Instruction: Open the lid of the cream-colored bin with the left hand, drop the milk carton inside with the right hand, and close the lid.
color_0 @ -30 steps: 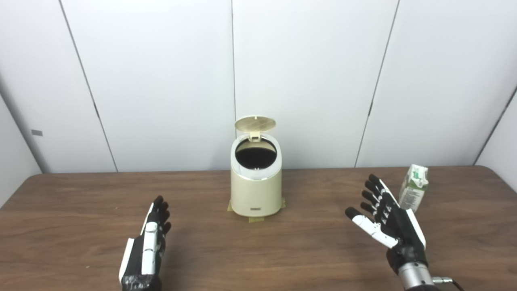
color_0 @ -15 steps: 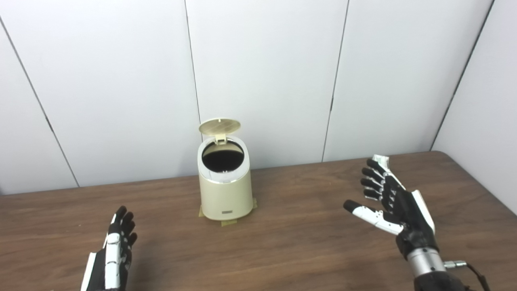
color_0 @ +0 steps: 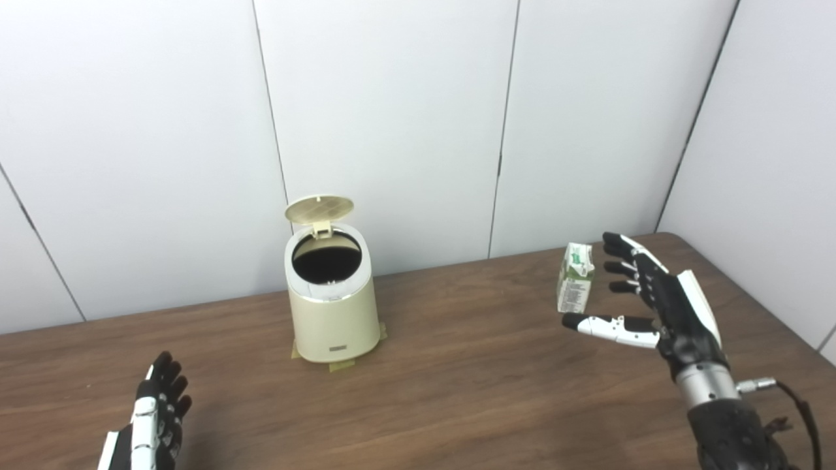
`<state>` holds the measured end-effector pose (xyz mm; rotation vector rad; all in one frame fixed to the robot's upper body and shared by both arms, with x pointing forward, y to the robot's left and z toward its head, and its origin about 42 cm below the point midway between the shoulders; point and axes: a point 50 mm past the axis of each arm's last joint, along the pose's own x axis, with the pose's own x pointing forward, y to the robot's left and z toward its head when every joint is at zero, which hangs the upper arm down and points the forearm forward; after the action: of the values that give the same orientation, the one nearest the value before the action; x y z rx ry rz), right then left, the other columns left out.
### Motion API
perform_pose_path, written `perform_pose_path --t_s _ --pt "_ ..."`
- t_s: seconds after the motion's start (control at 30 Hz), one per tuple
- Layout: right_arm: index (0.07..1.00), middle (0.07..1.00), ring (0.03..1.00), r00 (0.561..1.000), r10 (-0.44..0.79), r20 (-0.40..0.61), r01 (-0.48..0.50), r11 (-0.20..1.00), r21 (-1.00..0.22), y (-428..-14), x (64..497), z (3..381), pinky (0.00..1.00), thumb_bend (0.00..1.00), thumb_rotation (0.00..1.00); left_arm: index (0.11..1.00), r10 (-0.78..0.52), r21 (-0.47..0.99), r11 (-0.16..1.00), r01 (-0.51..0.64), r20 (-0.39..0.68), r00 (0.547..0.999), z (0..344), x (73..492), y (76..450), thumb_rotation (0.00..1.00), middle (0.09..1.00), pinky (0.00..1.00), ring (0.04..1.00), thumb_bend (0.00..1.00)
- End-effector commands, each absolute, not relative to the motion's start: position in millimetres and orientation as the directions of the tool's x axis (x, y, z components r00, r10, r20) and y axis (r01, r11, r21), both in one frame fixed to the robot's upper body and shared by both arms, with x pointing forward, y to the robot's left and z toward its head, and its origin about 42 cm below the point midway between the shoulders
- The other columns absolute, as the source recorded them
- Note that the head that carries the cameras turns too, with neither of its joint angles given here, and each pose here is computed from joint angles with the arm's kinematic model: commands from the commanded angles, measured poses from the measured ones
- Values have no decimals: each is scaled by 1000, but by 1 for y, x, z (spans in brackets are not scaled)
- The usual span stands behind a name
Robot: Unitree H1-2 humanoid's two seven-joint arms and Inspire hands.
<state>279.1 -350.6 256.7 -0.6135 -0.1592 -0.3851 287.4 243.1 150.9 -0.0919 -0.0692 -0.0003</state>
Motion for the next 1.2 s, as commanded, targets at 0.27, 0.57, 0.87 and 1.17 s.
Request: perform_pose_path --t_s 0.27,0.57,0.87,1.17 --pt "880 908 873 932 -233 278 363 564 -741 -382 327 283 781 915 110 1000 -66 -43 997 71 126 990 172 293 243 1000 1000 1000 1000 416" --pt "852 866 851 966 -161 202 246 328 -912 -401 373 288 730 940 112 1000 -79 -7 997 81 110 991 174 289 245 1000 1000 1000 1000 380" --pt "846 849 860 974 -167 154 184 188 -965 -415 411 292 794 957 140 1000 -91 4 996 91 98 991 178 286 244 1000 1000 1000 1000 342" --pt "821 839 839 972 -191 139 178 205 -962 -416 430 291 712 943 115 1000 -97 20 995 96 90 991 180 280 243 1000 1000 1000 1000 301"
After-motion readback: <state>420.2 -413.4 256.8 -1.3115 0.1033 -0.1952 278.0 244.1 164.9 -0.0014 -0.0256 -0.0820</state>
